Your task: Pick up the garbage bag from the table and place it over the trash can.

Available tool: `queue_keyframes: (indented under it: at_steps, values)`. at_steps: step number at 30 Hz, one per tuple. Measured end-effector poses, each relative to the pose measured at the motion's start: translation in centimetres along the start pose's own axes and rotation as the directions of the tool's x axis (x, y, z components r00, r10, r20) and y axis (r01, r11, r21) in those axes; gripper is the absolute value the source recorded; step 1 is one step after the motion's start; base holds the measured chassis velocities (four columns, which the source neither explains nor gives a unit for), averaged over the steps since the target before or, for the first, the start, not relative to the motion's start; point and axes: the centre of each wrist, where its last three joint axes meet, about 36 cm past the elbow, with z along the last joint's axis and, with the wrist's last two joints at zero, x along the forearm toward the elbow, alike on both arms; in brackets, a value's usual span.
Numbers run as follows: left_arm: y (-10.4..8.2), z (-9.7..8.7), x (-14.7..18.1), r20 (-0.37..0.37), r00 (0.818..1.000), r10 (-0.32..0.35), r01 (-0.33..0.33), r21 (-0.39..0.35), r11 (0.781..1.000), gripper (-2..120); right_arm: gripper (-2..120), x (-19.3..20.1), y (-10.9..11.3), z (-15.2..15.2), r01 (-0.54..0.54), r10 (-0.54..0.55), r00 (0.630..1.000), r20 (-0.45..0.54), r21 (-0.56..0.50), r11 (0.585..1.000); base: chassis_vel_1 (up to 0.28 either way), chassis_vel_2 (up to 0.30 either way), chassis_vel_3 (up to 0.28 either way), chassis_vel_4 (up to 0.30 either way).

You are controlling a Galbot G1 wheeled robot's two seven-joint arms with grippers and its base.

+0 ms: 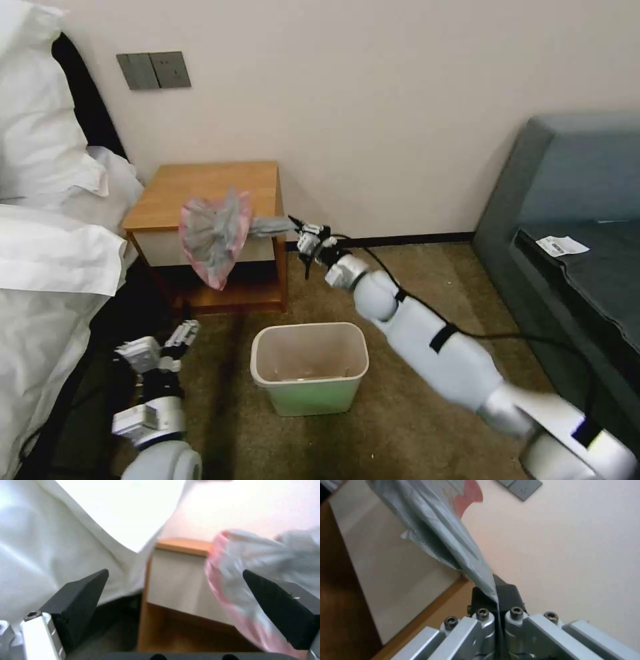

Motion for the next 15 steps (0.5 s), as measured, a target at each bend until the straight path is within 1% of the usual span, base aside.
queue_keyframes:
  at_steps: [2,5,11,12,14,15]
  values:
    - [0.3,-0.5,-0.2,0.01,1.0,-0.01,0.01,-0.004,1.0,100,0,1.2,0.5,-0.6,0.005,-0.005,1.0,0.004,-0.003,1.0,0.0,0.0,0.0,0.0]
    - [0.3,-0.7,-0.3,0.012,1.0,-0.012,0.012,-0.003,1.0,100,0,2.7,1.2,-1.3,0.015,-0.015,1.0,0.005,-0.007,1.0,0.0,0.0,0.0,0.0]
    - [-0.5,-0.6,0.0,0.004,1.0,-0.006,0.006,0.015,1.0,100,0,6.9,3.7,-3.6,0.058,-0.058,0.998,0.004,-0.041,0.997,0.0,0.0,0.0,0.0]
    - [-0.5,-0.6,0.0,0.004,1.0,-0.006,0.006,0.015,1.0,100,0,6.9,3.7,-3.6,0.058,-0.058,0.998,0.004,-0.041,0.997,0.0,0.0,0.0,0.0]
    - [-0.7,-0.4,0.1,-0.001,1.0,-0.005,0.005,0.017,1.0,100,0,8.5,4.7,-4.5,0.07,-0.071,0.997,-0.002,-0.064,0.995,0.0,0.0,0.0,0.0]
    - [-0.7,-0.4,0.1,-0.001,1.0,-0.005,0.005,0.017,1.0,100,0,8.5,4.7,-4.5,0.07,-0.071,0.997,-0.002,-0.064,0.995,0.0,0.0,0.0,0.0]
